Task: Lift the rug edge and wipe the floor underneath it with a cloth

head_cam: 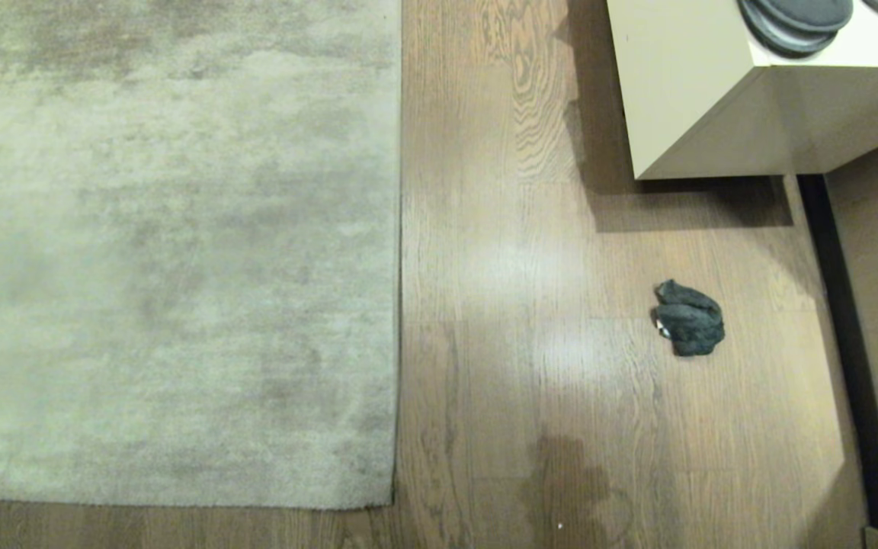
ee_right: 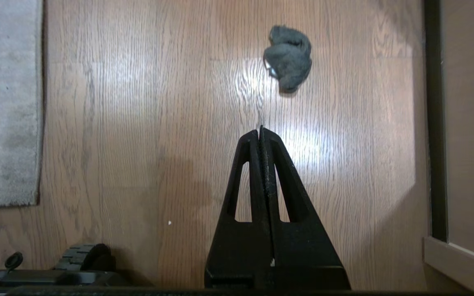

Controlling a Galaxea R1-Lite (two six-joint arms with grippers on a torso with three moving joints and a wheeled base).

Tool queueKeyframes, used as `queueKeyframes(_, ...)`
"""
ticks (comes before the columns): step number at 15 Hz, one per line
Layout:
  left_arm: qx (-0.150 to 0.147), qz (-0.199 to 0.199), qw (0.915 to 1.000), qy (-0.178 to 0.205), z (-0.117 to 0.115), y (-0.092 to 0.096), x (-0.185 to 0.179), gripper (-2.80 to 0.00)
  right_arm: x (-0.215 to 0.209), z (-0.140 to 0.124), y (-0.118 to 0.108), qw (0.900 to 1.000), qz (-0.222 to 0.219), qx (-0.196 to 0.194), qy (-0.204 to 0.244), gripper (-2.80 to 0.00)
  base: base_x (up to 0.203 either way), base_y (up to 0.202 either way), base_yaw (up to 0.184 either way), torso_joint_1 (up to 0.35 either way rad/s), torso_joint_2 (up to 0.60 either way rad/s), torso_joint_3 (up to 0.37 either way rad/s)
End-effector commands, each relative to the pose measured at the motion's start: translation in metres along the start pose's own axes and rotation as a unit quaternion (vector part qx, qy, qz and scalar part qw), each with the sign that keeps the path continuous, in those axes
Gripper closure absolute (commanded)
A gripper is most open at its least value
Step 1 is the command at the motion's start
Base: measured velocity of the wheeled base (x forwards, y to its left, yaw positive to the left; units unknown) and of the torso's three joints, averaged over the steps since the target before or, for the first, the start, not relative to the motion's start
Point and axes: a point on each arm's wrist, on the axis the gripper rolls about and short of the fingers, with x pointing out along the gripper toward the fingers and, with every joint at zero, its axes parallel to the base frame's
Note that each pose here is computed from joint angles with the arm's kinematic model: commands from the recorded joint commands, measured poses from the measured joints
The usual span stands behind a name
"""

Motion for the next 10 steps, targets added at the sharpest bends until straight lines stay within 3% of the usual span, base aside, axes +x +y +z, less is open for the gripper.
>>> queueKeyframes(1, -0.001, 0.000, 1.0000, -0.001, 0.0001, 0.0000, 0.0000, 0.00, 0.0001, 0.0001, 0.0000, 1.000, 0.000, 0.000, 0.000, 0.00, 0.000, 0.000, 0.000, 0.000, 0.00, 0.213)
queueKeyframes(10, -0.001, 0.000, 1.0000, 0.001, 0.0000, 0.0000, 0.0001, 0.00, 0.0001, 0.0001, 0.0000, 1.000, 0.000, 0.000, 0.000, 0.00, 0.000, 0.000, 0.000, 0.001, 0.00, 0.203)
